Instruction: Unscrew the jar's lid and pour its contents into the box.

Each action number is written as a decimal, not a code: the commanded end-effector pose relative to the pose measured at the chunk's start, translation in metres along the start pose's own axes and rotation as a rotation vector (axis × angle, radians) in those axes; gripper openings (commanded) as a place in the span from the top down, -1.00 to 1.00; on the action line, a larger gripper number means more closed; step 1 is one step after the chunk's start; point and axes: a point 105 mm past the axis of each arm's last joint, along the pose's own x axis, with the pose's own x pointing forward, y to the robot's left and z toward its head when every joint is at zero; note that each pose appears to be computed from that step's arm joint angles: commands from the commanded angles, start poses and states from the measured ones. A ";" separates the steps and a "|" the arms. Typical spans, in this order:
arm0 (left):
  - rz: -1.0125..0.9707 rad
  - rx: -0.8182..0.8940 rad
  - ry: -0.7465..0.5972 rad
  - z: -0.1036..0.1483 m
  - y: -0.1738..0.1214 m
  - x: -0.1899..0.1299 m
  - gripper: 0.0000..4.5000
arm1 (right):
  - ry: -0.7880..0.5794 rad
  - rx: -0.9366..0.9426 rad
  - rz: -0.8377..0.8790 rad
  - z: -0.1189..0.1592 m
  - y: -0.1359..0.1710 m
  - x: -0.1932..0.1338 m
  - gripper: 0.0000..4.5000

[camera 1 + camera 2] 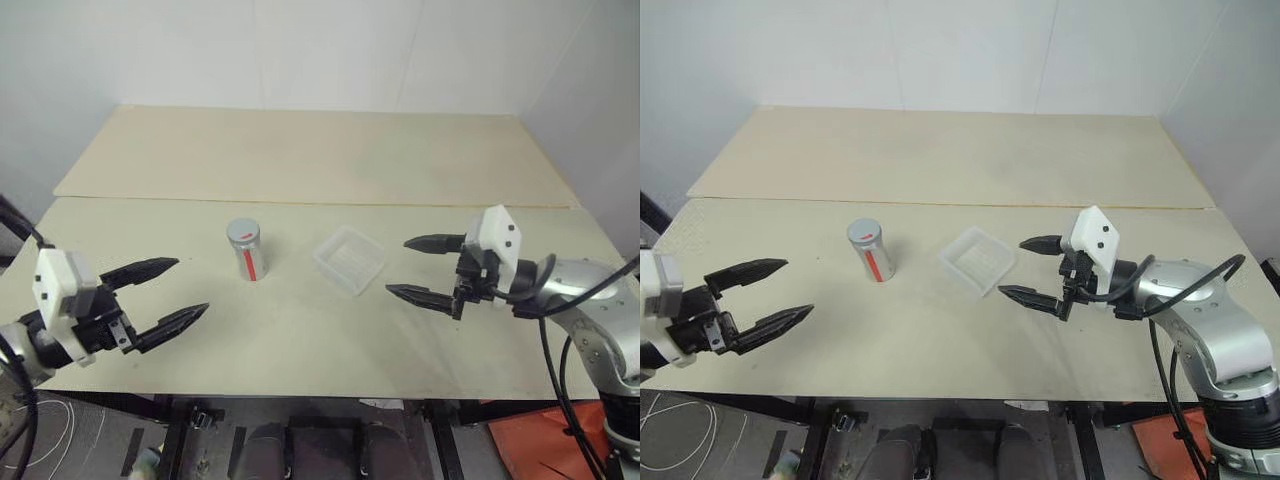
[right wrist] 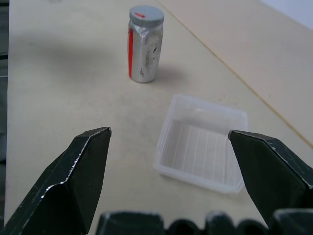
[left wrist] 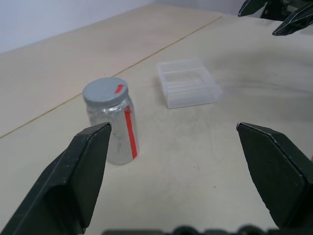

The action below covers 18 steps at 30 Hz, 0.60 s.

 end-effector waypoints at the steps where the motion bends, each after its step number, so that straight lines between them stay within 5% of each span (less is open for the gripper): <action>1: 0.009 0.043 -0.015 0.013 0.002 -0.001 -0.98 | -0.018 -0.056 -0.015 0.009 -0.003 0.000 -1.00; 12: 0.189 0.035 -0.003 -0.011 0.013 0.024 -0.98 | -0.047 -0.074 0.005 0.021 -0.007 0.005 -1.00; 18: 0.232 0.004 -0.031 -0.027 0.009 0.063 -0.98 | -0.049 -0.108 0.012 0.025 -0.013 0.003 -1.00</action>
